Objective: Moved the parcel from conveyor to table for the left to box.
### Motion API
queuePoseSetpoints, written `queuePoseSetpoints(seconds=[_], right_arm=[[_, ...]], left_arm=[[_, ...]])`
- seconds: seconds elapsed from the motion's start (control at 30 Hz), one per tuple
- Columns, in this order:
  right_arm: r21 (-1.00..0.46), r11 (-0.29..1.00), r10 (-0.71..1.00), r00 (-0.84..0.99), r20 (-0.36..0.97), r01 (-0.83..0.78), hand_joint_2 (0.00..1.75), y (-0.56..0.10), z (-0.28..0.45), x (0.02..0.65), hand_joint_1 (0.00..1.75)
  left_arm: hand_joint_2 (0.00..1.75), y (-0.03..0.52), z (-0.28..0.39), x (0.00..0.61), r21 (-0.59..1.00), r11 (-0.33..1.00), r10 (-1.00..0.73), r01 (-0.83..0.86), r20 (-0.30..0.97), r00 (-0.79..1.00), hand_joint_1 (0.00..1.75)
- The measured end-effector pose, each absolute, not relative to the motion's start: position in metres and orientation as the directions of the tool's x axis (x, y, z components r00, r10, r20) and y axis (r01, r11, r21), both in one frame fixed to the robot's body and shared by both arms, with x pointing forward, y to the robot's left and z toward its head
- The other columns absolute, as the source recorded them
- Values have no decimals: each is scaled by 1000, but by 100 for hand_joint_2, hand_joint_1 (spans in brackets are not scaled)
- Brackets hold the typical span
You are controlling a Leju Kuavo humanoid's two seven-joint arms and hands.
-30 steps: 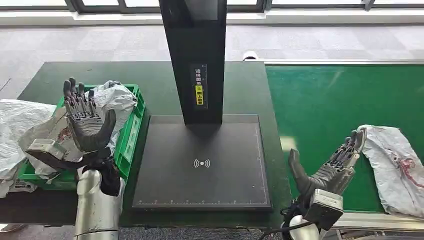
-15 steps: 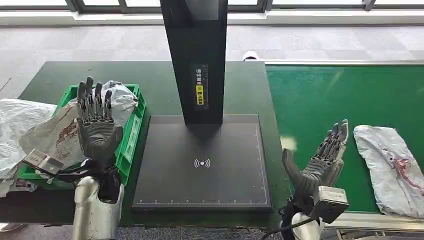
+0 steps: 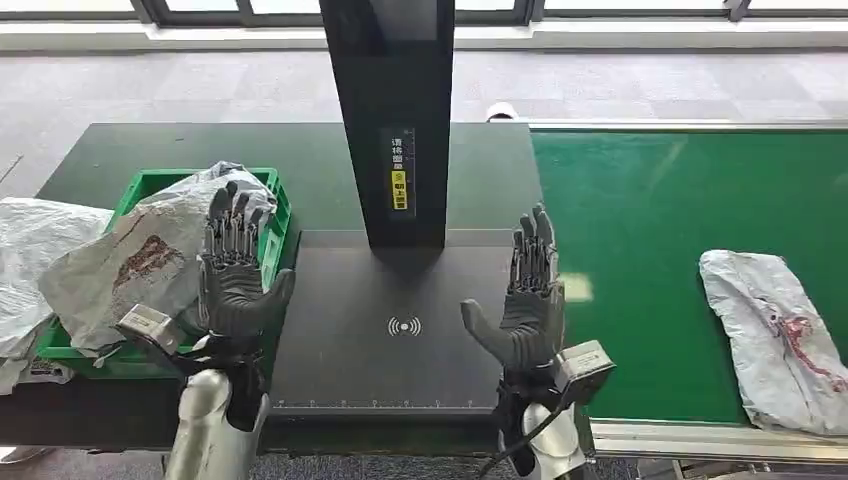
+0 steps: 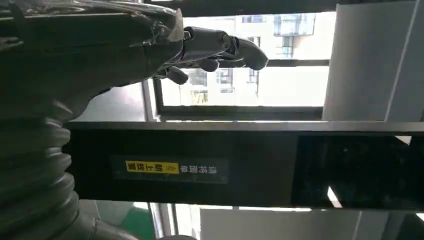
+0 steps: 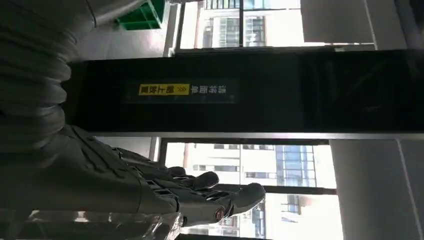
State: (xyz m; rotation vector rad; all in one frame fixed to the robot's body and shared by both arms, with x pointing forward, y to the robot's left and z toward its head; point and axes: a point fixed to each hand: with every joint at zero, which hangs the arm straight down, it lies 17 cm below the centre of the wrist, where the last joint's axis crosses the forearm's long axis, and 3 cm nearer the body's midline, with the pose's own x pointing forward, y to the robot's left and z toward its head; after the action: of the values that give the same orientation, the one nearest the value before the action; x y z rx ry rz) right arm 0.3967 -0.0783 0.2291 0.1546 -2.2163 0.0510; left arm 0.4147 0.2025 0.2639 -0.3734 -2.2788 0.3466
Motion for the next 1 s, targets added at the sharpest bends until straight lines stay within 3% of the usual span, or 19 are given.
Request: queuePoseSetpoints(seconds=[1.0], right_arm=[[-57, 992, -14, -556, 831, -109, 175, -60, 200, 402, 0]], left_arm=[[175, 175, 223, 426, -331, 931, 357, 151, 752, -554, 0]])
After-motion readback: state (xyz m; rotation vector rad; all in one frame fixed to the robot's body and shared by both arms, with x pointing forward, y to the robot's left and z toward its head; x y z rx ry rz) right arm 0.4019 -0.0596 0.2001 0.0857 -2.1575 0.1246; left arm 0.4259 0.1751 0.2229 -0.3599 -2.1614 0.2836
